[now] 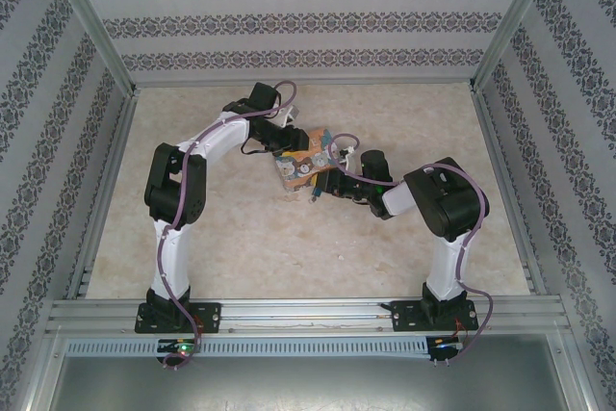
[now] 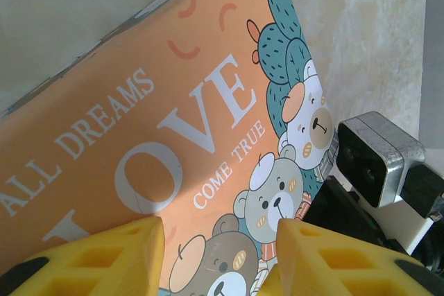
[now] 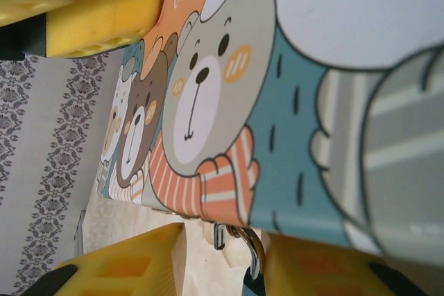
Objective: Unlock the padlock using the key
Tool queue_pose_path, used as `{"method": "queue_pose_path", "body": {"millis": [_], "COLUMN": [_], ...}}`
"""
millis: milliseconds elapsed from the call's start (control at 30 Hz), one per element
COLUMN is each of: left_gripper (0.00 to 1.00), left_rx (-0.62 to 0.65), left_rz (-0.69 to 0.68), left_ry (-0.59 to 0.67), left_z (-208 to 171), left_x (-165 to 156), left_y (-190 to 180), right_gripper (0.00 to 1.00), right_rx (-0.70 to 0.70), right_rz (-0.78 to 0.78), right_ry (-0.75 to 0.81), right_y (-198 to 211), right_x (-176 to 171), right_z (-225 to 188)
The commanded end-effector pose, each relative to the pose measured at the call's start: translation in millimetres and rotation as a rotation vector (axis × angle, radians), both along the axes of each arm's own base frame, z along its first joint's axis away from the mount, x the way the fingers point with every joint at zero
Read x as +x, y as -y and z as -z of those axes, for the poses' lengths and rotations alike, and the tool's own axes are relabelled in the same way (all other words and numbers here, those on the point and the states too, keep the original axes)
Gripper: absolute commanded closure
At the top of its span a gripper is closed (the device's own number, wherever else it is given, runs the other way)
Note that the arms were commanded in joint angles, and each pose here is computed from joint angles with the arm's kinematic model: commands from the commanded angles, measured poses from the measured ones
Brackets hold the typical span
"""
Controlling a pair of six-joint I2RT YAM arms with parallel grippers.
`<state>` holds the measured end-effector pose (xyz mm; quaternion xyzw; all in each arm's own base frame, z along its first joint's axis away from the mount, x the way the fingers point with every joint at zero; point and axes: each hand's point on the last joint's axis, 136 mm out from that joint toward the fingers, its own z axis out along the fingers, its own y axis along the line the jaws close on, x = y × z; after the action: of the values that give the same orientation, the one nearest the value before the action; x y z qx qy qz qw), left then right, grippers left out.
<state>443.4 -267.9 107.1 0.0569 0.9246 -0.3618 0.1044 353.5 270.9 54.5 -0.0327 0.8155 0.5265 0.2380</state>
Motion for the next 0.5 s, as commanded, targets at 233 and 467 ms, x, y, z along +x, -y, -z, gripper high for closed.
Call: {"method": "queue_pose_path", "body": {"millis": [233, 467], "left_gripper": [0.54, 0.54], "left_rx": [0.084, 0.082], "left_rz": [0.005, -0.003], "left_ry": [-0.091, -0.088], "left_z": [30.4, 29.6], "left_x": [-15.1, -13.1], "left_y": [-9.0, -9.3], "right_gripper": [0.78, 0.83], "right_rx": [0.032, 0.033], "right_rz": [-0.073, -0.073], "right_ry": [0.04, 0.035], "right_y": [-10.3, -10.3], "right_x": [-11.4, -11.4], "right_z": [-10.1, -9.6]}}
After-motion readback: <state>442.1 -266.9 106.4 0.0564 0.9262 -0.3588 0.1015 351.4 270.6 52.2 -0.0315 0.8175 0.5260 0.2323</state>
